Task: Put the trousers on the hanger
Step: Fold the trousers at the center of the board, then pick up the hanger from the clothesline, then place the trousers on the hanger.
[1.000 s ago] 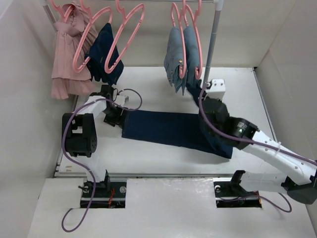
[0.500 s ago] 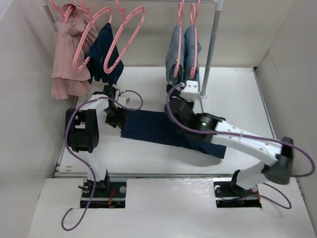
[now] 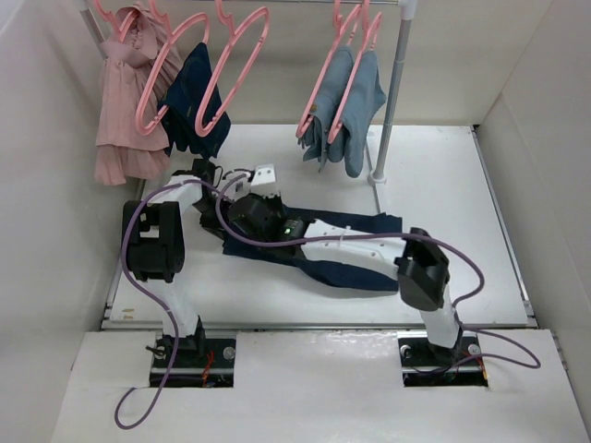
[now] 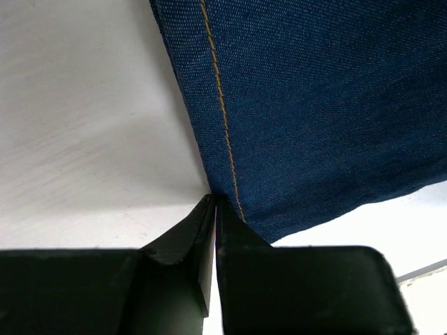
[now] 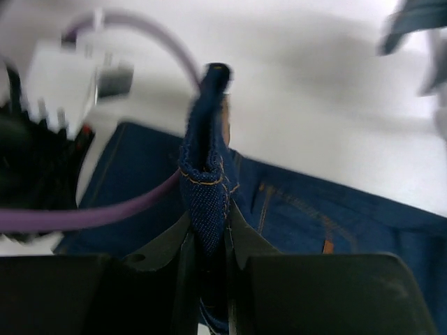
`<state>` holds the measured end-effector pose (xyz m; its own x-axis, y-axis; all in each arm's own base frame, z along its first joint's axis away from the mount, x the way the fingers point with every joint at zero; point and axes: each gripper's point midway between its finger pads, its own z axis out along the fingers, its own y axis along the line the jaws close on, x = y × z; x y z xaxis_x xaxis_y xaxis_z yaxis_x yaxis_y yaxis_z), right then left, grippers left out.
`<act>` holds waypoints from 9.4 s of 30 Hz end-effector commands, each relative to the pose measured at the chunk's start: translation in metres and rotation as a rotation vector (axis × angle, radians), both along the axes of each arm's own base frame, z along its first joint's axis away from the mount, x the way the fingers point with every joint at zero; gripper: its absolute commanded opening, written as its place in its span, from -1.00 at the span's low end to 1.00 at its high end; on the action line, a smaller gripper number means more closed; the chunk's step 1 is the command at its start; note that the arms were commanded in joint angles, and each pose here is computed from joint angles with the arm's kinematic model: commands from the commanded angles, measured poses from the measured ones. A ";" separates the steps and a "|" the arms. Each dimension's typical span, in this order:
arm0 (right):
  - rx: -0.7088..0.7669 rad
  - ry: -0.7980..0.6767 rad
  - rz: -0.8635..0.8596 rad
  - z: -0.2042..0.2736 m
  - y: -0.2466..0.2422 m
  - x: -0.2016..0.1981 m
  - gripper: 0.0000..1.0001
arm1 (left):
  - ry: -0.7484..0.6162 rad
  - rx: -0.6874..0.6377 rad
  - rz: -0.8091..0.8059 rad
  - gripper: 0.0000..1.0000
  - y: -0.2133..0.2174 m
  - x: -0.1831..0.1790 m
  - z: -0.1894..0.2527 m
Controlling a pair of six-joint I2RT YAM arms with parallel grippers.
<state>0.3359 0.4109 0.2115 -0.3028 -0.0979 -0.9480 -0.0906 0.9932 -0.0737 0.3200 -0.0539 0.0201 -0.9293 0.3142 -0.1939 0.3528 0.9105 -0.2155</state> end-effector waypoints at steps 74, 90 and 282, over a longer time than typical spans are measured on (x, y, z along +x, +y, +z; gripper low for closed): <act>0.351 -0.353 -0.549 0.198 -0.422 -0.133 -1.00 | 0.274 0.399 -0.141 -1.00 0.111 -0.139 -0.002; 0.052 -0.186 -0.137 0.170 -0.320 -0.068 -1.00 | 0.168 0.244 -0.102 -1.00 0.082 -0.119 0.019; 0.222 0.656 -0.131 -0.123 -0.202 -0.081 0.41 | -0.848 -0.478 0.388 -1.00 -0.070 -0.041 0.290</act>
<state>0.2506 0.1970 0.0464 -0.8582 0.1440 -0.4926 0.0854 0.9865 0.1396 0.2838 -0.1018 0.3102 -0.4457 -0.1655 -0.8797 0.2093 0.9362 -0.2822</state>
